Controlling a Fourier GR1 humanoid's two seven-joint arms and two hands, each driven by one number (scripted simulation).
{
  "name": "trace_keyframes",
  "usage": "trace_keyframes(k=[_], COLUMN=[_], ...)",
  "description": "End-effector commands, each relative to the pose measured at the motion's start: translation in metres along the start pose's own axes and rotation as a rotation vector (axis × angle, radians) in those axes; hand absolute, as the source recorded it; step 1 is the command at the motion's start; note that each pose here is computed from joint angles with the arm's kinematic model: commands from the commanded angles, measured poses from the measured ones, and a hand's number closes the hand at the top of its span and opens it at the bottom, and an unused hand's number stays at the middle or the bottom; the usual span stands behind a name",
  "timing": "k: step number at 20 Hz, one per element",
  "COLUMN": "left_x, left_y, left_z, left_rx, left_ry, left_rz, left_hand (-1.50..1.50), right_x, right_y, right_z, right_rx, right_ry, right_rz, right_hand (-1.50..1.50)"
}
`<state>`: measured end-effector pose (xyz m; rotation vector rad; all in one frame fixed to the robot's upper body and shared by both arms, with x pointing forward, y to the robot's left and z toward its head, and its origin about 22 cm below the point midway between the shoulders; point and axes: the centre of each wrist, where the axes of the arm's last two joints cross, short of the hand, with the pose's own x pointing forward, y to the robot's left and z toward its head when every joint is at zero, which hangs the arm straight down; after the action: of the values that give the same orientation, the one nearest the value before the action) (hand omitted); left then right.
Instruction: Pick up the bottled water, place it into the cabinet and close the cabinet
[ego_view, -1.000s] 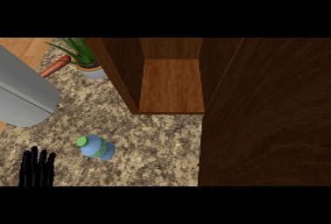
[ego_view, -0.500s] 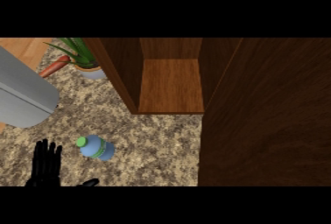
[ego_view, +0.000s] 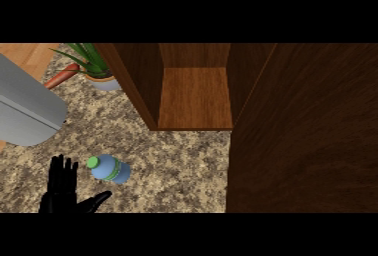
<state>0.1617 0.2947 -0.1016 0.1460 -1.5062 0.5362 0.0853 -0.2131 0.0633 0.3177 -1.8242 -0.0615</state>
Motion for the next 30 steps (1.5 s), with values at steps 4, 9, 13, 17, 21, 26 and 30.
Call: trace_keyframes(k=[4, 9, 13, 17, 21, 26, 30], left_x=[-0.032, -0.049, -0.06, -0.062, -0.07, -0.074, -0.073], left_y=[-0.001, 0.0, -0.005, -0.003, -0.026, -0.014, -0.03], left_z=[-0.024, -0.011, -0.025, -0.034, -0.028, -0.02, -0.035], left_rx=[-0.016, -0.043, -0.055, -0.058, -0.084, -0.151, -0.158], left_ry=[0.024, 0.025, 0.027, 0.021, 0.044, 0.069, 0.076], left_rz=[0.028, 0.071, 0.066, 0.099, 0.169, 0.234, 0.27], left_hand=[-1.5, -1.5, -1.5, -1.5, -1.5, -1.5, -1.5], right_x=[-0.008, 0.001, -0.003, 0.006, -0.008, -0.002, -0.011], right_y=[-0.001, -0.004, -0.011, -0.008, -0.009, -0.008, -0.001], right_z=[-0.003, -0.003, 0.0, 0.011, -0.012, -0.008, 0.001], right_rx=[-0.015, -0.005, -0.006, 0.014, 0.006, -0.004, 0.026], right_ry=[-0.011, 0.007, 0.003, 0.023, 0.014, 0.009, 0.016], right_rz=[0.008, 0.002, 0.0, 0.002, -0.001, 0.001, -0.045], right_hand=[-1.5, -1.5, -1.5, -1.5, -1.5, -1.5, -1.5])
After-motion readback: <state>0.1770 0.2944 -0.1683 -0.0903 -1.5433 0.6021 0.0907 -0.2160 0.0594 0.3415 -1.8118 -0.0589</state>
